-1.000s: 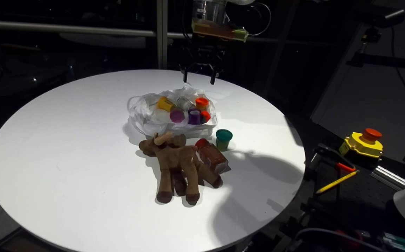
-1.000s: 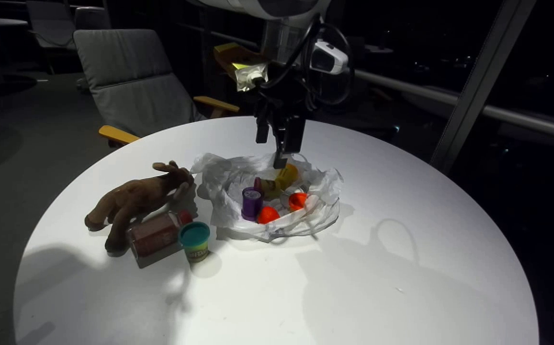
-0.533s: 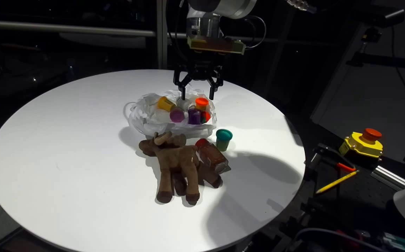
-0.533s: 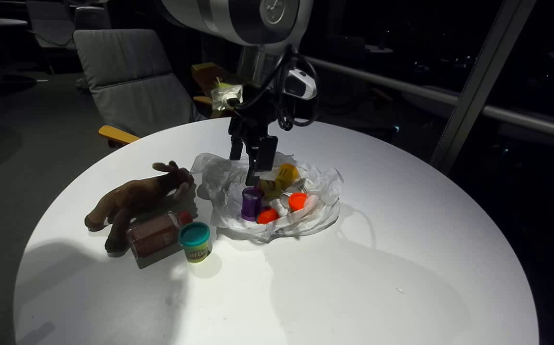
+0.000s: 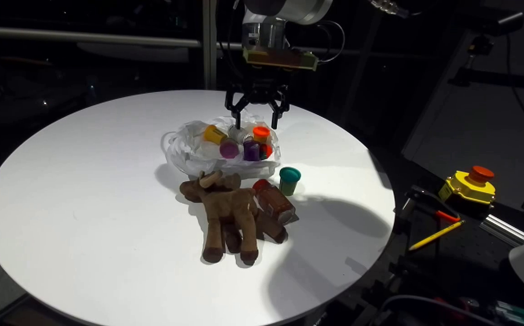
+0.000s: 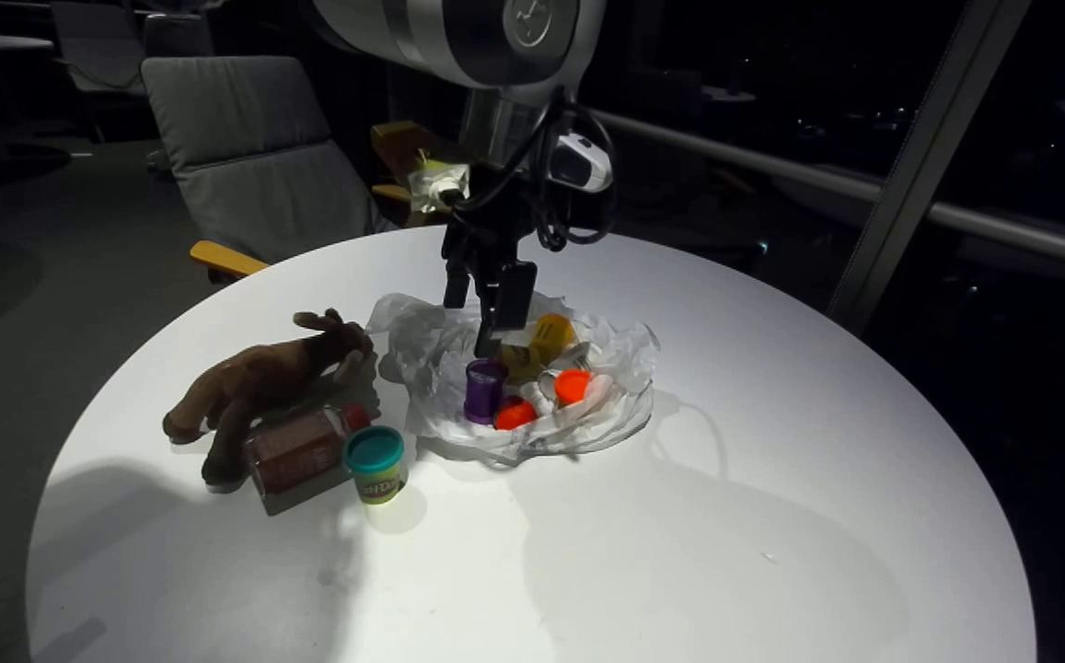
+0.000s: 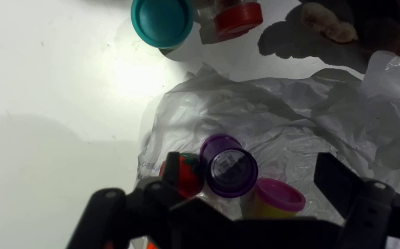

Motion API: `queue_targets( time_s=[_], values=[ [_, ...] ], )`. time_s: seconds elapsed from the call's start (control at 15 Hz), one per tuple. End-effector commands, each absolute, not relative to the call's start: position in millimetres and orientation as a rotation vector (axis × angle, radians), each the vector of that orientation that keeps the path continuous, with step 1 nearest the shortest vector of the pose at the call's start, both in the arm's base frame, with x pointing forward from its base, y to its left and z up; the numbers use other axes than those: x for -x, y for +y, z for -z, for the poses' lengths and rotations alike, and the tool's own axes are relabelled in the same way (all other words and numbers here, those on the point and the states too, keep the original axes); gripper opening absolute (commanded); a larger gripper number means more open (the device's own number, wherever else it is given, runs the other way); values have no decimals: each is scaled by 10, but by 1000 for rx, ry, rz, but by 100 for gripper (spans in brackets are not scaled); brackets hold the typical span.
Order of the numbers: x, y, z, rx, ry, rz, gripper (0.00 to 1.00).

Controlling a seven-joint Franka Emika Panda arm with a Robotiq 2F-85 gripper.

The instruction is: Remove the things from the plastic bag and put them on the table

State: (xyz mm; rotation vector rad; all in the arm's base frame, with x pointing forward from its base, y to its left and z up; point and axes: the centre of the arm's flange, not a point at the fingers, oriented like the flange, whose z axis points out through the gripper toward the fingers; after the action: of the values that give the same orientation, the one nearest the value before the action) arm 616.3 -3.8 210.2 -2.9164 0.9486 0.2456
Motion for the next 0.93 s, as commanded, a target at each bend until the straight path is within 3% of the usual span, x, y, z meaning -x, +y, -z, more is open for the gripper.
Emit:
queue_targets(
  time_s=[0.0,0.87],
  values=[
    [-6187,-24,-2041,2925,954,-190,100],
    [-6323,-30,-1302,2994,972,-39,100]
  ],
)
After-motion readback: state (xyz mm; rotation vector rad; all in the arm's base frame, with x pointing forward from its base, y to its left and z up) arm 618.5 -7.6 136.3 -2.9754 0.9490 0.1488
